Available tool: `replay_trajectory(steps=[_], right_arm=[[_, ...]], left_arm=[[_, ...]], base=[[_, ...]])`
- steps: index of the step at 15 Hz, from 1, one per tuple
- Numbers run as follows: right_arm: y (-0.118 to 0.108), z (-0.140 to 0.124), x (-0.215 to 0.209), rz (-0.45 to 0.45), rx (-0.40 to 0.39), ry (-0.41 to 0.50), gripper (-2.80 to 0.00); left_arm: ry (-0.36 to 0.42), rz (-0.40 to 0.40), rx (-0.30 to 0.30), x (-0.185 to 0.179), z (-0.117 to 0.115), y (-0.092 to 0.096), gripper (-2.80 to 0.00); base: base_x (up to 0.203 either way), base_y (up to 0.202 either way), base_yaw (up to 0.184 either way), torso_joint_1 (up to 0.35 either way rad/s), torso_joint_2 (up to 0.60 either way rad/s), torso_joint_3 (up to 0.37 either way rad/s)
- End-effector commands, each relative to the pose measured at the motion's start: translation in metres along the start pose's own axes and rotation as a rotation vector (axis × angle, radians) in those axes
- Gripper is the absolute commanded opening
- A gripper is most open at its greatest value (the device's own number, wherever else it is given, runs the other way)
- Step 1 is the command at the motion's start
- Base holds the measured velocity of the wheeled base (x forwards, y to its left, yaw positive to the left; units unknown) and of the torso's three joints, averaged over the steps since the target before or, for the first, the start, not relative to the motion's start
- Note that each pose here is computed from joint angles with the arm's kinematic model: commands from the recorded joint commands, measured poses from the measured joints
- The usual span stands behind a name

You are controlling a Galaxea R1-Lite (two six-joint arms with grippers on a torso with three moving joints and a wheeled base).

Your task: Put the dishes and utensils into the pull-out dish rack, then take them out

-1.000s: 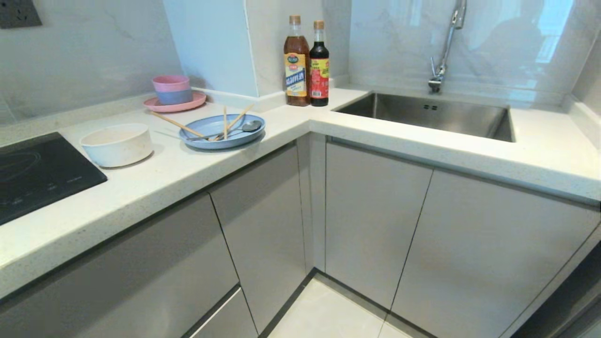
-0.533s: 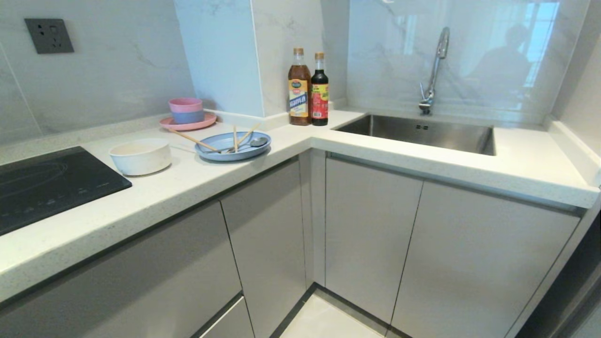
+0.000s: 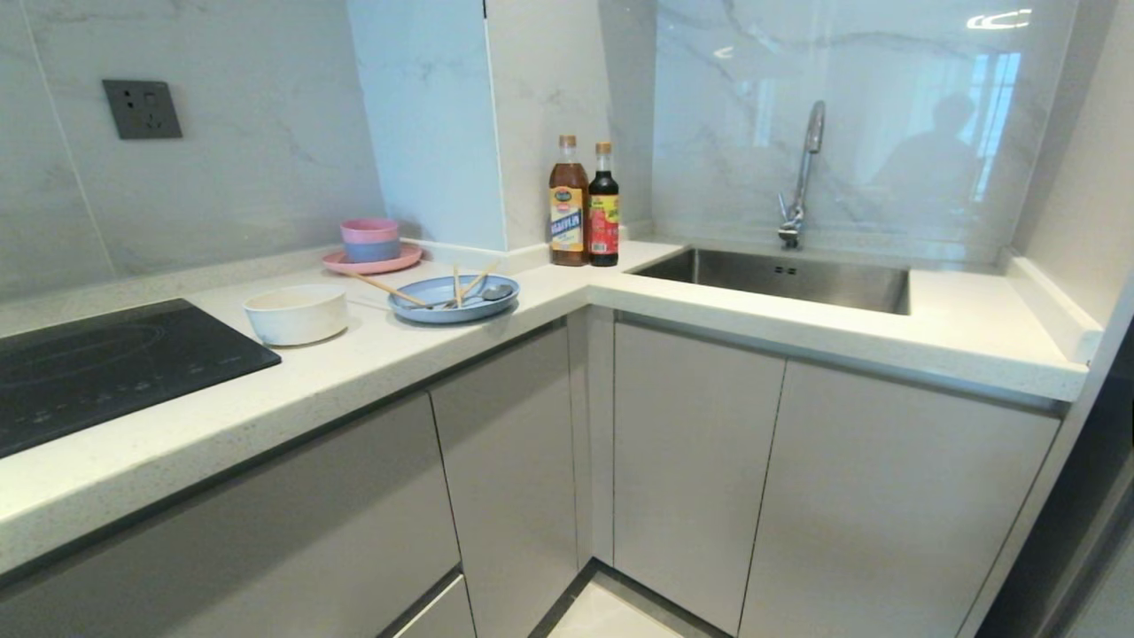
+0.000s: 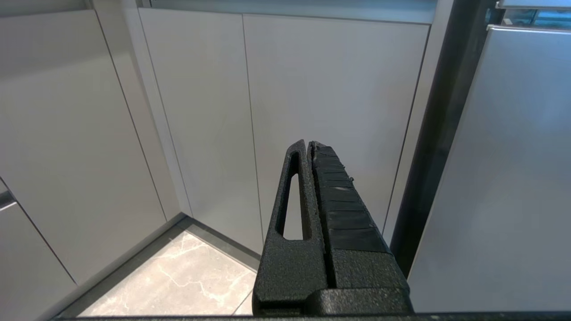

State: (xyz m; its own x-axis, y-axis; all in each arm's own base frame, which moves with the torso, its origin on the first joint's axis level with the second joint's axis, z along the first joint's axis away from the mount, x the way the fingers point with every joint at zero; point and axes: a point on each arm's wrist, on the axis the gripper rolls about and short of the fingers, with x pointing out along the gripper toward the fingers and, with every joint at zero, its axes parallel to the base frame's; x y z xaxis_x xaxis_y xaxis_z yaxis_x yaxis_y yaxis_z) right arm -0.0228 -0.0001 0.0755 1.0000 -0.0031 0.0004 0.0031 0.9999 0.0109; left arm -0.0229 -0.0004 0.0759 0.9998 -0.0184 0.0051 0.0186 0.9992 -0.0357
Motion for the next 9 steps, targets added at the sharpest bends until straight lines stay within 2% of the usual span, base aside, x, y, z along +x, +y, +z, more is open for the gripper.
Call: replay_trajectory(steps=[1,9], right_arm=[[0.0,-0.0004,0.0001,0.0,0.0,0.002,-2.8],[0.0,-0.0004,0.0001,0.0,0.0,0.002,-2.8]], left_arm=[[0.006,0.006,-0.004,0.0005,-0.0016,0.0002,-2.8],[0.006,0.006,-0.006,0.0005,-0.0016,0.0002,-2.8]], base=[[0.0,0.0,0.0,-0.001,0.0,0.027],[0.0,0.0,0.0,0.0,0.0,0.0]])
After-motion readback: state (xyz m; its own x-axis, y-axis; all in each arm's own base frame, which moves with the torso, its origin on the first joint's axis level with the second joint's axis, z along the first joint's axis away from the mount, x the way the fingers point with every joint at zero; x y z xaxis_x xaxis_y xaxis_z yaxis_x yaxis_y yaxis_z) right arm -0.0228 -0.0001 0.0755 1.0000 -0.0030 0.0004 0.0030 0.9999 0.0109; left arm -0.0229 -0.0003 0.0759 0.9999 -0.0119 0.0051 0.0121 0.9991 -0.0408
